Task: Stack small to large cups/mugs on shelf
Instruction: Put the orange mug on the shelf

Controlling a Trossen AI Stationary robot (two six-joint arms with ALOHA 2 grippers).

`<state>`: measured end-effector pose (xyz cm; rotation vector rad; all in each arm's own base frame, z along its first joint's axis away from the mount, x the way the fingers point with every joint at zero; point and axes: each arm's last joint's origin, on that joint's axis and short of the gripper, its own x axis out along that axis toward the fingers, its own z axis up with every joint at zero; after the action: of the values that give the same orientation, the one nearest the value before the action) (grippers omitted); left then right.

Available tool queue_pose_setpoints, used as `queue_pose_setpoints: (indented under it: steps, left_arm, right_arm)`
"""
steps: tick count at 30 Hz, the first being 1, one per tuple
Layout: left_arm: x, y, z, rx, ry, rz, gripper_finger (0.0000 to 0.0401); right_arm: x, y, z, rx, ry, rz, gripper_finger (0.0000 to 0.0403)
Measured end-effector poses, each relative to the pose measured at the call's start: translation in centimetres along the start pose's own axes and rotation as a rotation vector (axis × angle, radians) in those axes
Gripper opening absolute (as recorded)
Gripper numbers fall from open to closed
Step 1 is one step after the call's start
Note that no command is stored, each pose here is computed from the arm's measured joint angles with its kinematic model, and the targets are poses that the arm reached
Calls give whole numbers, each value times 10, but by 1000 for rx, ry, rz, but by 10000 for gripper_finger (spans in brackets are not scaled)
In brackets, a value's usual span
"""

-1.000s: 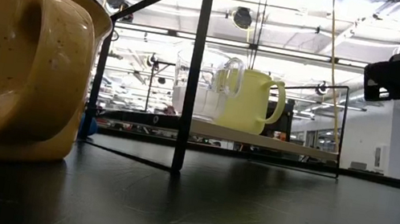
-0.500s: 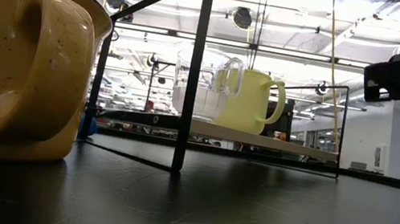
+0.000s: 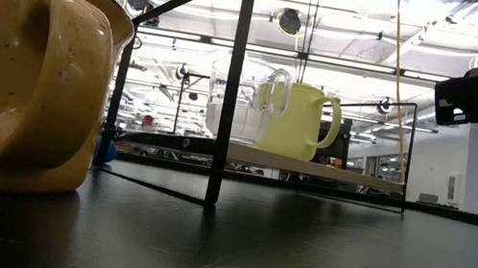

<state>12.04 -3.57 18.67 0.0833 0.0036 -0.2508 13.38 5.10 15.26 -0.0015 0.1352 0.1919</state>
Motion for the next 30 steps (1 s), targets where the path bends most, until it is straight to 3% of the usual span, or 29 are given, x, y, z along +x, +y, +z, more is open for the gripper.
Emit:
queue_pose_setpoints:
  steps: [9,20,30]
  left_arm:
    - [8,-13,12,17,15,-96,2]
    - [43,-35,41,7,172,-105,1]
    - [69,-42,48,-48,284,-101,1]
  right_arm:
    - [0,0,0,0,-1,0,0]
    - [0,0,0,1,-3,0,0]
    - [0,0,1,-5,-9,1,0]
